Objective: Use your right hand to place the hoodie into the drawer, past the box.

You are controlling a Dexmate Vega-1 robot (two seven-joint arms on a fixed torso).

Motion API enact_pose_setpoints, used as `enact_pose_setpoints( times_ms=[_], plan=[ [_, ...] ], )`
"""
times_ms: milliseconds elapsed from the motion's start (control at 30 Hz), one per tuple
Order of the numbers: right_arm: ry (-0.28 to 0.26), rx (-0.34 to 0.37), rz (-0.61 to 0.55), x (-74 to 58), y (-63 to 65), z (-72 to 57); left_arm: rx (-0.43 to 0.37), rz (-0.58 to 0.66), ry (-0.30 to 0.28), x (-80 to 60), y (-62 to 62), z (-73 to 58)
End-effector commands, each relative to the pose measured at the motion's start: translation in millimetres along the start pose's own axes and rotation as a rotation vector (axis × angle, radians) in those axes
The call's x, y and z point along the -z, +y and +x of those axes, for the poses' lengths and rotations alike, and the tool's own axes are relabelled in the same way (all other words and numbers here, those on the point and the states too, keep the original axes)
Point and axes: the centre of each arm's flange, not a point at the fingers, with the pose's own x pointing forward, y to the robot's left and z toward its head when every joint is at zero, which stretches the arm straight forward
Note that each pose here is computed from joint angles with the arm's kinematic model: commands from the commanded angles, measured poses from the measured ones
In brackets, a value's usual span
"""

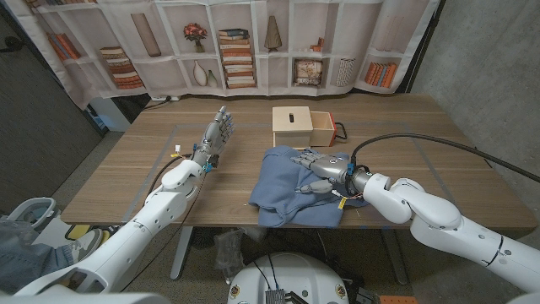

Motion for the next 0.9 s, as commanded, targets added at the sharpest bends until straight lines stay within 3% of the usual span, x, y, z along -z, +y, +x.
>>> enact_pose_setpoints(
  times_ms=[33, 900],
  plan=[
    [0.015, -0.036, 0.017, 0.9, 7.9, 3.9, -0.013, 0.009, 0.008, 2.2, 0.9, -2.1],
    [0.043, -0.093, 0.007, 7.1, 23.4, 11.4, -0.014, -0.009, 0.003, 6.7, -1.0, -9.7]
  ],
)
